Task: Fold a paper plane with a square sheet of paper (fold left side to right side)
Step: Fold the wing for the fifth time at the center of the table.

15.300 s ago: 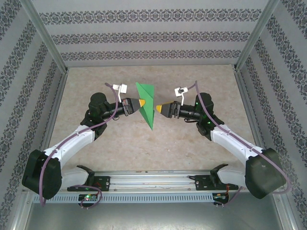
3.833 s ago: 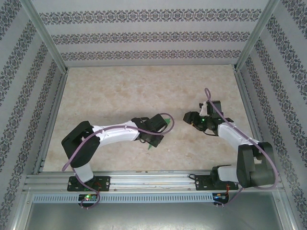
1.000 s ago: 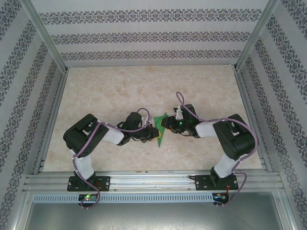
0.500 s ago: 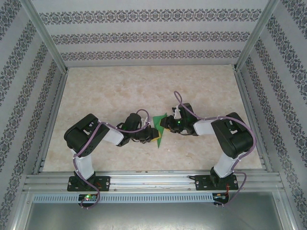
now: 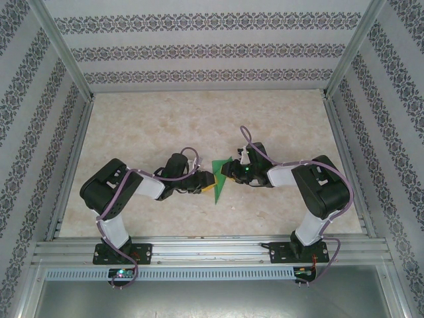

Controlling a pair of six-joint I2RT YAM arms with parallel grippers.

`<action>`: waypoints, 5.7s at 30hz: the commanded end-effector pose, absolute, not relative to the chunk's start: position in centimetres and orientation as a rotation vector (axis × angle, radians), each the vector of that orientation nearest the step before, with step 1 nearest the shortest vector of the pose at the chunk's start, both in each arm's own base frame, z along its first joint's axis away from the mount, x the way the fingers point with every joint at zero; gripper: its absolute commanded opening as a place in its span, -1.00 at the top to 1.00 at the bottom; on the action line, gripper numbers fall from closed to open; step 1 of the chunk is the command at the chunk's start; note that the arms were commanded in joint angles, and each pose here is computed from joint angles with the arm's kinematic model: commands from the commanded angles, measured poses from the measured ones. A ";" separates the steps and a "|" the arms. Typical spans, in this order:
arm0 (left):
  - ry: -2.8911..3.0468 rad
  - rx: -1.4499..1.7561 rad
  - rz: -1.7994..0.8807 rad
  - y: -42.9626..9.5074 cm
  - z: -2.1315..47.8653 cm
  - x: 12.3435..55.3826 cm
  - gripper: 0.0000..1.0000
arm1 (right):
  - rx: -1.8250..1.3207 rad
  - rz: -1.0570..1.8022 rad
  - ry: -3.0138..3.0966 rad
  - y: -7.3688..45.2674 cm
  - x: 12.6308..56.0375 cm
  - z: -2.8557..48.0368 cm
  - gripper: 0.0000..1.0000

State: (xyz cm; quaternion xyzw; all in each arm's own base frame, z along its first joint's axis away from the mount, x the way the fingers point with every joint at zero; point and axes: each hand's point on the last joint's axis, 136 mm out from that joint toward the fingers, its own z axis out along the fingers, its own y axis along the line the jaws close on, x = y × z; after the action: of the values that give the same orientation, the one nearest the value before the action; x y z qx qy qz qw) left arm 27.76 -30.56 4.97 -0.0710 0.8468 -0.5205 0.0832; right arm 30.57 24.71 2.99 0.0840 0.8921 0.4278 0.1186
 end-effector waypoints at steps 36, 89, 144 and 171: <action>2.631 -0.133 -1.299 -29.6 1.6 30.2 0.94 | 0.237 1.045 2.783 23.6 28.9 -0.8 0.24; 2.894 -0.261 -0.989 -27.1 -3.8 29.6 1.00 | 0.229 1.122 2.699 24.4 30.3 2.1 0.29; 2.922 -0.295 -0.947 -26.6 -4.5 29.4 1.00 | 0.169 1.079 2.728 25.1 30.7 3.1 0.64; 2.899 -0.274 -0.976 -26.9 -3.7 29.6 0.95 | 0.222 0.889 2.871 22.8 29.1 0.1 0.74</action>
State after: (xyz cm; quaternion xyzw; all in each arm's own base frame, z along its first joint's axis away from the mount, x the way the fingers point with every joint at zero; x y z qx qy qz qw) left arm 29.96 -30.43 1.65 -0.0527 0.9081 -0.4139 0.0353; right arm 29.84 23.54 1.51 0.0749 0.9381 0.3282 0.0810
